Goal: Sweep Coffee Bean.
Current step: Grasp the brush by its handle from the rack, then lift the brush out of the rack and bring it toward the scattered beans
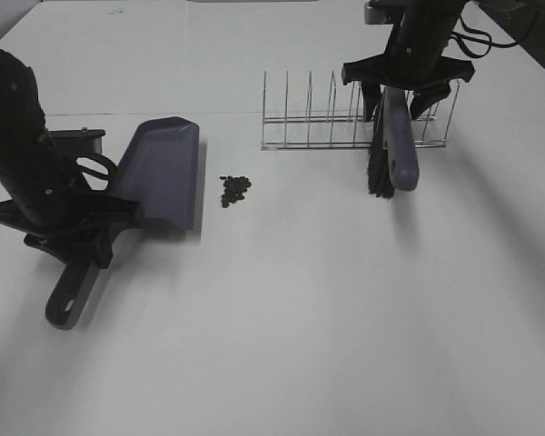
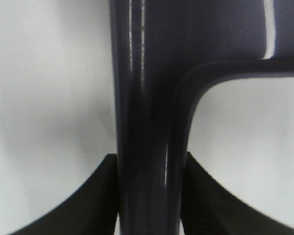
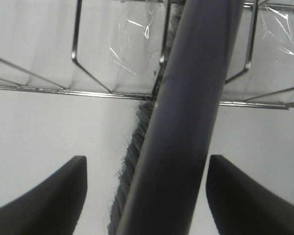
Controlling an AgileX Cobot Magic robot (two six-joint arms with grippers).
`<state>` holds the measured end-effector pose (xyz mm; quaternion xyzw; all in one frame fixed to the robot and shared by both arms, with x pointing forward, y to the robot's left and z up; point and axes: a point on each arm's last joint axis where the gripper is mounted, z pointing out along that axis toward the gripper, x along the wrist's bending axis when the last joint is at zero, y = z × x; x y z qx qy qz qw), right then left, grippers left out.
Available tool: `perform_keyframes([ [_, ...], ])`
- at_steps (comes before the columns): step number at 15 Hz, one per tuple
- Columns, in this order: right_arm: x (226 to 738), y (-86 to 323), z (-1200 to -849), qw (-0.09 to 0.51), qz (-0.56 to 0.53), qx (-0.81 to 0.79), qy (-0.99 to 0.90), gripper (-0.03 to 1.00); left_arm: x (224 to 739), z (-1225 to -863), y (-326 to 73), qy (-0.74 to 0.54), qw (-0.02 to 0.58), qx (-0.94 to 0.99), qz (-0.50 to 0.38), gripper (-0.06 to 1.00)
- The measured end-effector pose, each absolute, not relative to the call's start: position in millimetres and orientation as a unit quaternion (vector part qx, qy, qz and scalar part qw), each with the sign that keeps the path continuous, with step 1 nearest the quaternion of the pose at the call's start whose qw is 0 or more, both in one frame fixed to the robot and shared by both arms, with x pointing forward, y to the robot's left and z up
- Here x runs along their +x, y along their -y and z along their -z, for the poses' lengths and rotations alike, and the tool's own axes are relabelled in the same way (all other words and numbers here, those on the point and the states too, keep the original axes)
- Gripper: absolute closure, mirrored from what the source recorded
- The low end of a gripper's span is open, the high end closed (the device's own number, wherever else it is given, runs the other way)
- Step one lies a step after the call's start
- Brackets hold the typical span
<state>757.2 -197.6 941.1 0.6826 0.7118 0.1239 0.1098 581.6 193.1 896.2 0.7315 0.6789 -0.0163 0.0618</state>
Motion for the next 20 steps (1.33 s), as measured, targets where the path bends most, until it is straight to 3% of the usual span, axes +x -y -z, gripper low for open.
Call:
perform_keyframes([
  [4, 759, 198, -921, 0.102, -0.107, 0.683, -0.715, 0.42, 582, -896, -193, -0.679, 0.062, 0.731, 0.016, 0.6],
  [7, 759, 200, -917, 0.108, -0.095, 0.683, -0.716, 0.65, 582, -896, -193, -0.679, 0.062, 0.731, 0.016, 0.6],
  [10, 759, 203, -918, 0.11, -0.09, 0.684, -0.715, 0.66, 582, -896, -193, -0.679, 0.062, 0.731, 0.016, 0.6],
  [20, 757, 204, -1025, 0.171, -0.168, 0.689, -0.684, 0.67, 582, -896, -193, -0.679, 0.063, 0.731, 0.016, 0.6],
])
